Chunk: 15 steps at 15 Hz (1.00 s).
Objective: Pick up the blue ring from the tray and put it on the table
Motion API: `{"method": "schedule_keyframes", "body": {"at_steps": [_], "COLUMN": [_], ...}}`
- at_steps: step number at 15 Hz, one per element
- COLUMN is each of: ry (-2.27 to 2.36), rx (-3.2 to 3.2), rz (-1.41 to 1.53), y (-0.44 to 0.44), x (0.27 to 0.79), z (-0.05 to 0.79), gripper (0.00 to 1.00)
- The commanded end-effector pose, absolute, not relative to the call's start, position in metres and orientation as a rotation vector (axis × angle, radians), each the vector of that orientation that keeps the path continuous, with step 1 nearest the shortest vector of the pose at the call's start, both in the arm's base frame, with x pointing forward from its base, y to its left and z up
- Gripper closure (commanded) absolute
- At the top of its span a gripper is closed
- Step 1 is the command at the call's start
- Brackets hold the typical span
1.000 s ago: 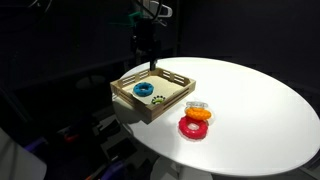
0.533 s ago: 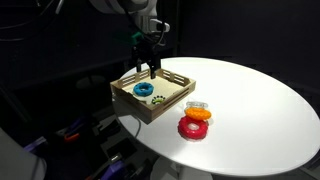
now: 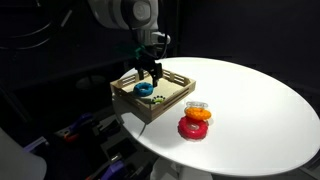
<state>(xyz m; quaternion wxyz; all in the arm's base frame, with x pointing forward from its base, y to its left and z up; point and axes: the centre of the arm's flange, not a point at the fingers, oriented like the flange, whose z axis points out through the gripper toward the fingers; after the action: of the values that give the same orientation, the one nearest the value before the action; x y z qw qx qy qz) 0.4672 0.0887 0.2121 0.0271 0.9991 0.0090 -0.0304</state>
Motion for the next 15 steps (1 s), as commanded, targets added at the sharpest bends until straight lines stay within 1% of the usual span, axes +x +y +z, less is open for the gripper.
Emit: {"method": "schedule_keyframes", "body": {"at_steps": [1, 13, 14, 15], "ry": [-0.004, -0.024, -0.025, -0.024], "rx": [3.06, 3.031, 3.03, 3.029], "rz": [-0.084, -0.157, -0.16, -0.162], "y": [0.092, 0.104, 0.104, 0.104], "x": [0.479, 0.488, 0.489, 0.489], "z": [0.2, 0.166, 0.165, 0.164], "gripper": [0.0, 0.0, 0.09, 0.12]}}
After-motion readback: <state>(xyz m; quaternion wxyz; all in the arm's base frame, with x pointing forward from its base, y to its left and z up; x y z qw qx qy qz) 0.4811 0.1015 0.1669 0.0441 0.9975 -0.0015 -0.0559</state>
